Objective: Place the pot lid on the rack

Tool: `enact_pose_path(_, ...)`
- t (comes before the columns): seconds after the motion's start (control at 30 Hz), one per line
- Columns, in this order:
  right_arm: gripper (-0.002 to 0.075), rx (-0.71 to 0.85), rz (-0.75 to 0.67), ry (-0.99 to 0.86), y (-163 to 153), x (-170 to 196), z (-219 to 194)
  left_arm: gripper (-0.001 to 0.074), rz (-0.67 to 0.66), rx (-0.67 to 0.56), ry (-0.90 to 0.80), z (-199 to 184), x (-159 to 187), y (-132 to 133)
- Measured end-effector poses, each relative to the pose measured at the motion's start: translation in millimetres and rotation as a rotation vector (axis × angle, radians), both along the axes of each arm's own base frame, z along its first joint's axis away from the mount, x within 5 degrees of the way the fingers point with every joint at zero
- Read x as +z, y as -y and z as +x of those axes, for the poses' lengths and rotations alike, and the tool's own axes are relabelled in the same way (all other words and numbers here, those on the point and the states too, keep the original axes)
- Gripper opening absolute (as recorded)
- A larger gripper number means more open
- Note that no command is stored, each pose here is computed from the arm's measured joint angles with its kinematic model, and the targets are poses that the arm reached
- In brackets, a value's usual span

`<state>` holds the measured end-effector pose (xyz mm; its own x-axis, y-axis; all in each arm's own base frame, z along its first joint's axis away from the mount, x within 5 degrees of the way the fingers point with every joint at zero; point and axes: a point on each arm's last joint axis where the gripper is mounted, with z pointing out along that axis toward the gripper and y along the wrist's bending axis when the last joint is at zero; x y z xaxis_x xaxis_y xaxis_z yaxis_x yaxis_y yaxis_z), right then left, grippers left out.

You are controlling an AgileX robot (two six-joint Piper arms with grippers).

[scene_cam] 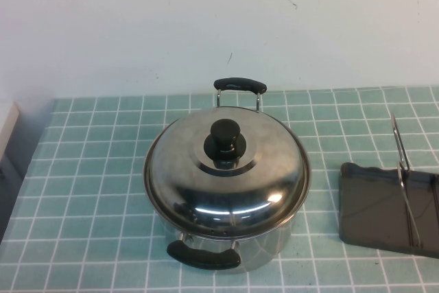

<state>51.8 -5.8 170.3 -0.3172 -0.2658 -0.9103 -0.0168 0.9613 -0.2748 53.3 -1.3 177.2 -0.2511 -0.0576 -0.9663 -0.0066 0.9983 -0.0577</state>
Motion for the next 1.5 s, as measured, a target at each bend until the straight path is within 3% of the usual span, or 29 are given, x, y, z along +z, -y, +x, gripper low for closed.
enact_pose_path(0.47,-0.0001,0.000,0.000,0.000,0,0,0,-0.0003,-0.002,0.000,0.003,0,0,0)
enact_pose_path(0.6,-0.0001,0.000,0.000,0.000,0,0,0,-0.0003,-0.091,-0.004,0.027,1,3,2)
enact_pose_path(0.7,-0.0001,0.000,0.000,0.000,0,0,0,-0.0003,-0.301,-0.005,0.054,1,6,6)
enact_pose_path(0.87,-0.0001,0.000,0.000,0.000,0,0,0,-0.0003,-1.034,0.023,0.102,2,18,13)
enact_pose_path(0.97,-0.0001,0.000,0.000,0.000,0,0,0,-0.0003,-1.220,0.039,0.132,2,23,12)
enact_pose_path(1.23,-0.0001,0.000,0.002,0.000,0,0,0,-0.0003,-1.165,0.025,0.155,2,24,12)
enact_pose_path(1.33,-0.0001,0.000,0.002,0.000,0,0,0,-0.0003,-0.925,-0.091,0.131,-1,32,20)
enact_pose_path(1.37,-0.0001,0.000,0.002,0.000,0,0,0,-0.0003,-0.798,-0.168,0.143,-5,45,25)
enact_pose_path(1.5,-0.0001,0.000,0.002,0.000,0,0,0,-0.0003,-0.527,-0.295,0.220,-13,97,31)
